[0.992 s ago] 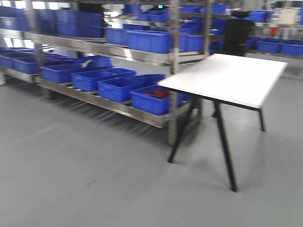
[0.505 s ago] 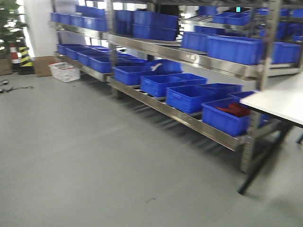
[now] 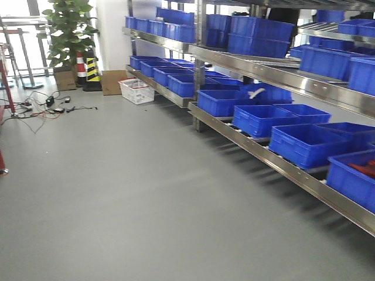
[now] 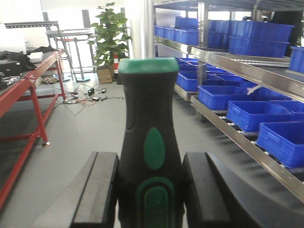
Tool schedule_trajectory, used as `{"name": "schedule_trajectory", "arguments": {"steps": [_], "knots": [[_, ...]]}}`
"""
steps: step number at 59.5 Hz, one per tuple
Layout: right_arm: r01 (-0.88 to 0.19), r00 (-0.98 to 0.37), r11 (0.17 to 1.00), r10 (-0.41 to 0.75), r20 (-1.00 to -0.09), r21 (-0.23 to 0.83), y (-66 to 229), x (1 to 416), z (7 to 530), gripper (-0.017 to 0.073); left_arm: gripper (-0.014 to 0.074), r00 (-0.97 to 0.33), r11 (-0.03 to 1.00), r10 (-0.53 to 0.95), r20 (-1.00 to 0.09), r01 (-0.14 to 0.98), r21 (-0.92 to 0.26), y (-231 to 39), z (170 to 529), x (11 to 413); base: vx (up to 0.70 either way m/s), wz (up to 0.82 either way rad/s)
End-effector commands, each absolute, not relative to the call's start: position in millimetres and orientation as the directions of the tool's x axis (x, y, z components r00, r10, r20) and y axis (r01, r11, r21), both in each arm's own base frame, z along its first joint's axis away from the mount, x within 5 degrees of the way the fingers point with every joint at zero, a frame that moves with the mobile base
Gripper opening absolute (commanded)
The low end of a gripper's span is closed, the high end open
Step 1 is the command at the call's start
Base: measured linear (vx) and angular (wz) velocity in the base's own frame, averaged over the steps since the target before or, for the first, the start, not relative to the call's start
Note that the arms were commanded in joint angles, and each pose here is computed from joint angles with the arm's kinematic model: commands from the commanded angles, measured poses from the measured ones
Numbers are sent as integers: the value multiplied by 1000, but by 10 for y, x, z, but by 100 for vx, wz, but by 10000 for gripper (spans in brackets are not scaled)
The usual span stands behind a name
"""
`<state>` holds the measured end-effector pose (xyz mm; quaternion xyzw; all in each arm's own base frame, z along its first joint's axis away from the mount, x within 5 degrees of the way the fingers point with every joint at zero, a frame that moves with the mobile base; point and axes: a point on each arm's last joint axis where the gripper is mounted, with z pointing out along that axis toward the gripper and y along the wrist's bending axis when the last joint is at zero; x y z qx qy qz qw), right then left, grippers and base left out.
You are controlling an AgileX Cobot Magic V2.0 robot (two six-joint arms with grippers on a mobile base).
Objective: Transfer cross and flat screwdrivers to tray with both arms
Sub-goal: 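Drive the base to the roller shelf with the grey tray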
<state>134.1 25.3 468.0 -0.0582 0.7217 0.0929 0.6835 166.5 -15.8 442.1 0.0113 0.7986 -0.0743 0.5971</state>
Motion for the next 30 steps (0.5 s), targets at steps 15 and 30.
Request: {"name": "schedule_trajectory", "arguments": {"steps": [15,30], "knots": [[-201,70,978,69,-995,54,231,1296,4866,-8,0,-161,986,-102,-982,113,-122,-157,4607,1631,56,22],[-201,70,978,69,-995,54,231,1296,4866,-8,0,-161,986,-102,-982,113,-122,-157,4607,1631,58,18]]}}
